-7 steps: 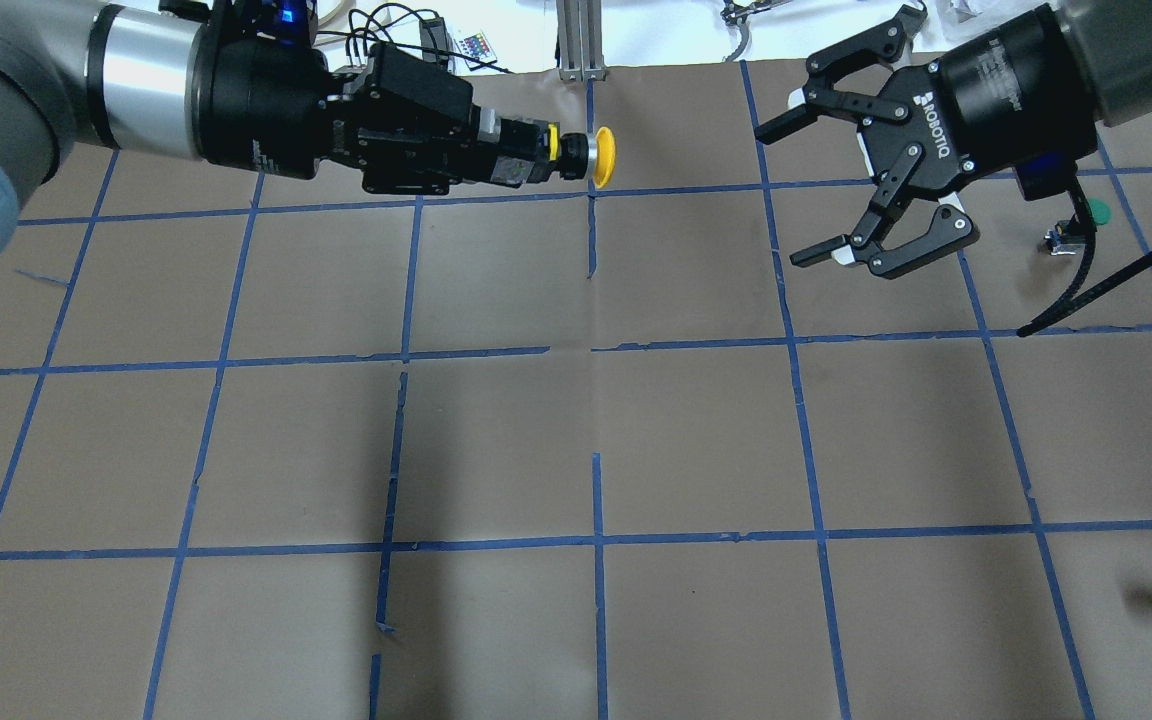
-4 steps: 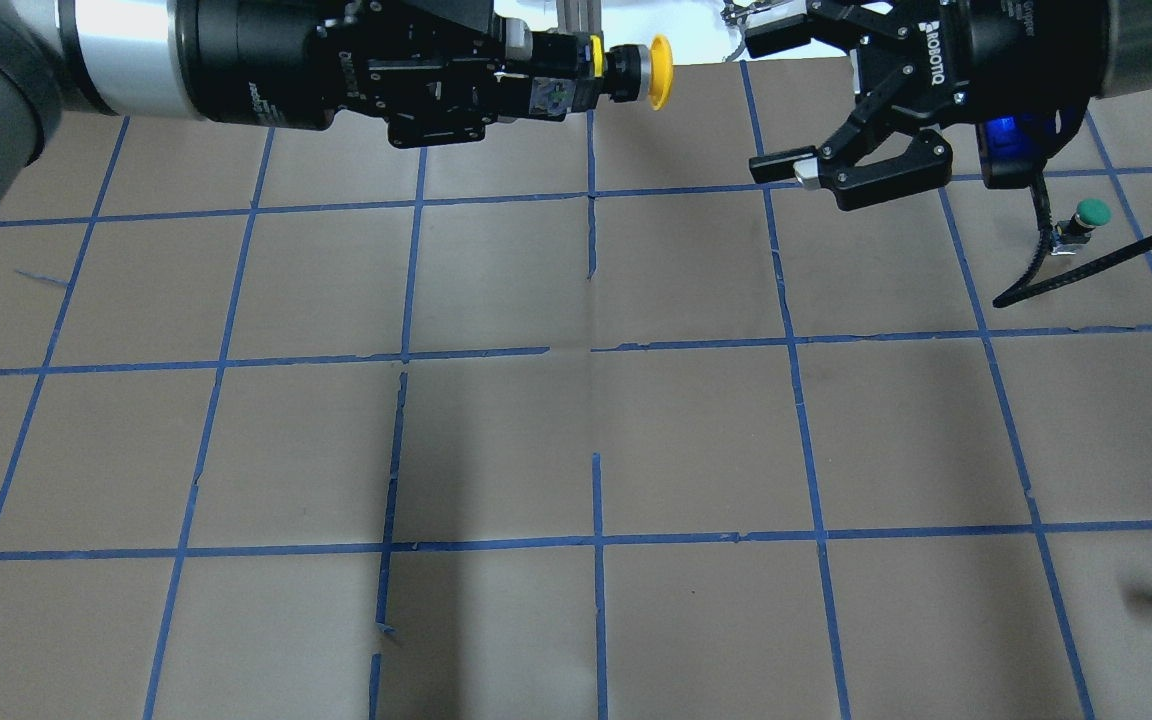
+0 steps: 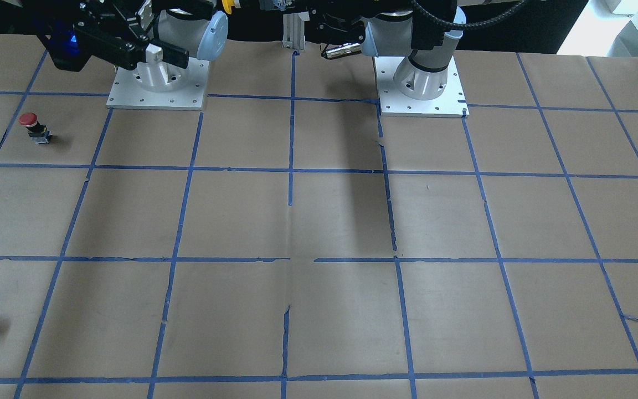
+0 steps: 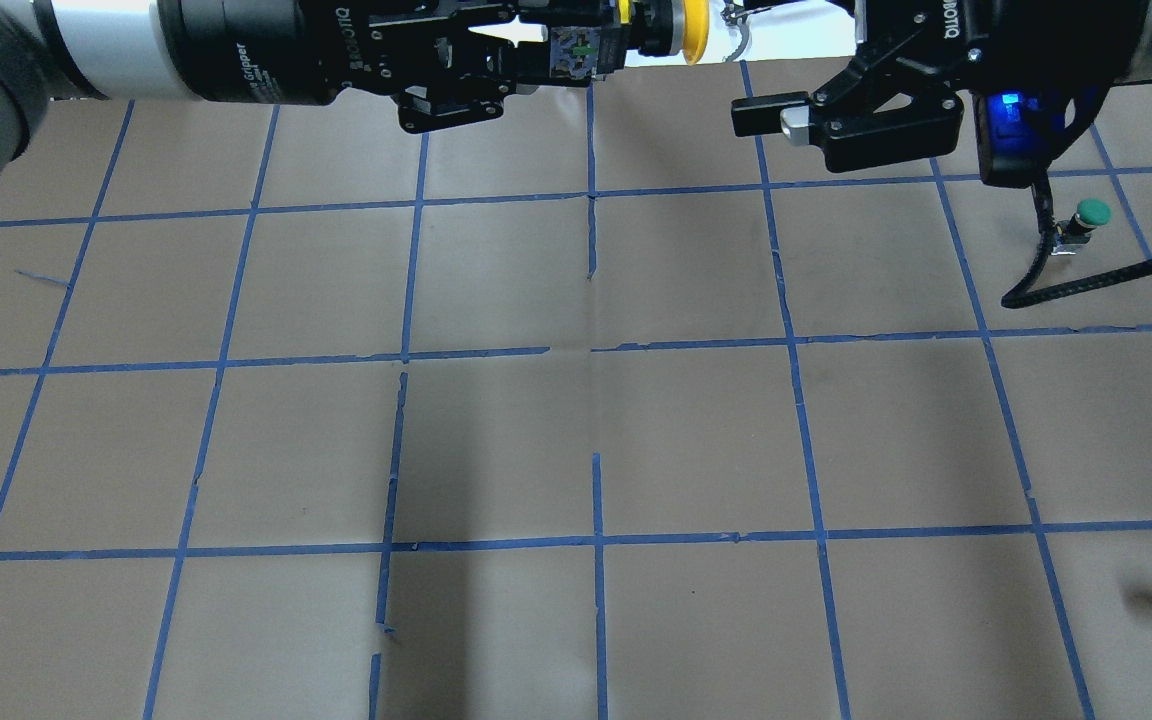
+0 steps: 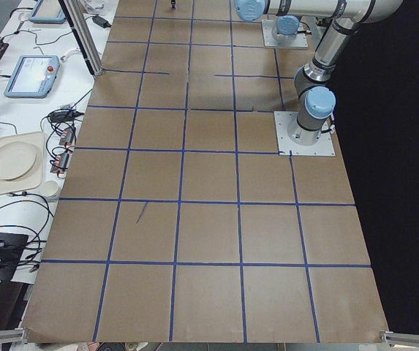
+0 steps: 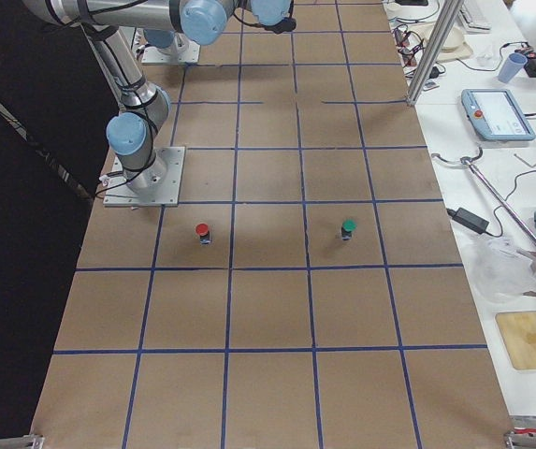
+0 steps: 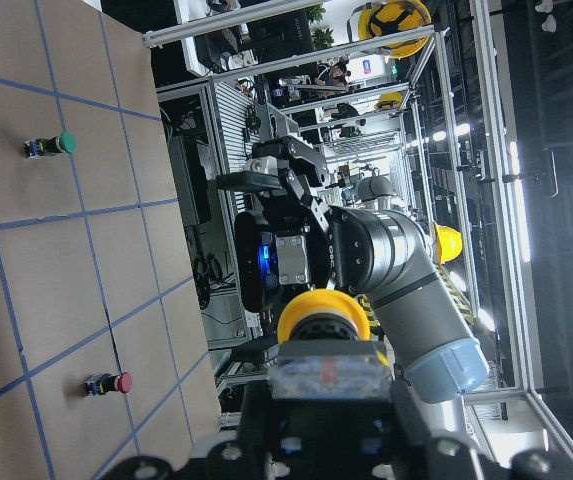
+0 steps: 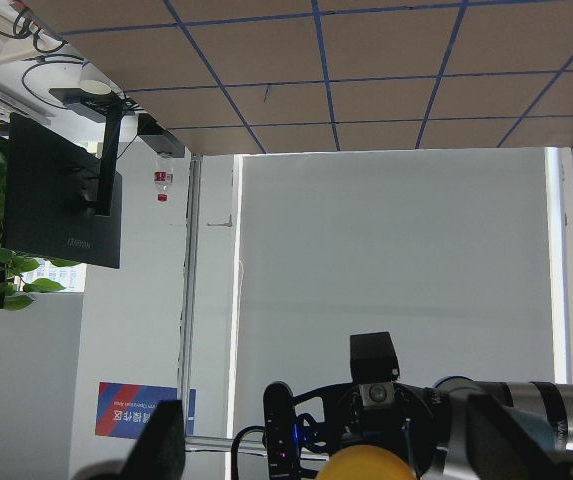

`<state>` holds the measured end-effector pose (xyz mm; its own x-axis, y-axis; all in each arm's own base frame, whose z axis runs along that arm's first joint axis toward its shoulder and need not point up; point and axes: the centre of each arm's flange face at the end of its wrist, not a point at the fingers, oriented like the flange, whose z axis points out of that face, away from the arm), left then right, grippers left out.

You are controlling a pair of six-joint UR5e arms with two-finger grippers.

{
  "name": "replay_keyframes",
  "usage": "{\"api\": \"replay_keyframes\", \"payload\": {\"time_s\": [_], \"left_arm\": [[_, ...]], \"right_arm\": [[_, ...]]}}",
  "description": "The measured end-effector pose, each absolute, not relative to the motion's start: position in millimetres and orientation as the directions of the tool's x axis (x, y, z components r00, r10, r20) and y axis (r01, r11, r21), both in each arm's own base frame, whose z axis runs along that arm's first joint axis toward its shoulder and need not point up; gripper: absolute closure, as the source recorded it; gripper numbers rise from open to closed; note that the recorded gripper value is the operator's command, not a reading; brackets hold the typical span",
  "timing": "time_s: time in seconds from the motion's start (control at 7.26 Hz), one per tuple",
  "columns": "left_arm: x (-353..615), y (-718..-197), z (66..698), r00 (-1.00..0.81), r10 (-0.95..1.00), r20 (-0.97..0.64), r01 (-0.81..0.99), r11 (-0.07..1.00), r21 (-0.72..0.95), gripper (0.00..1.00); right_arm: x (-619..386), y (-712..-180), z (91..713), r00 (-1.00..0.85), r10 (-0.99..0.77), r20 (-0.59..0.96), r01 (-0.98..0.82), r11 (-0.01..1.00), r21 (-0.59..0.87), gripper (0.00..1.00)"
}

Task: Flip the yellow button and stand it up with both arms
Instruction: 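Close the right gripper on the yellow button held by the left gripper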

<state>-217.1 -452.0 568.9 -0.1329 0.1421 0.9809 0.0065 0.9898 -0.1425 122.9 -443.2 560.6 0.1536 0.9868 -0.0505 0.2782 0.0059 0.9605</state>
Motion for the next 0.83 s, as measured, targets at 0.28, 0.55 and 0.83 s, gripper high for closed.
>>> {"api": "replay_keyframes", "payload": {"time_s": [0.28,0.55,0.83], "left_arm": [[-219,-452,570,-0.101,0.123,0.987,-0.001,0.992,-0.124,0.92],[-219,-452,568,-0.095,0.12,0.988,-0.003,0.993,-0.121,0.92],[-219,-452,567,-0.094,0.123,0.988,-0.003,0.992,-0.124,0.92]], "right_arm": [[130,-429,574,0.155,0.987,-0.039,0.277,-0.006,0.961,0.0],[140,-420,583,0.149,0.988,-0.032,0.263,-0.009,0.965,0.0],[142,-420,587,0.15,0.988,-0.041,0.252,0.002,0.968,0.01]]}}
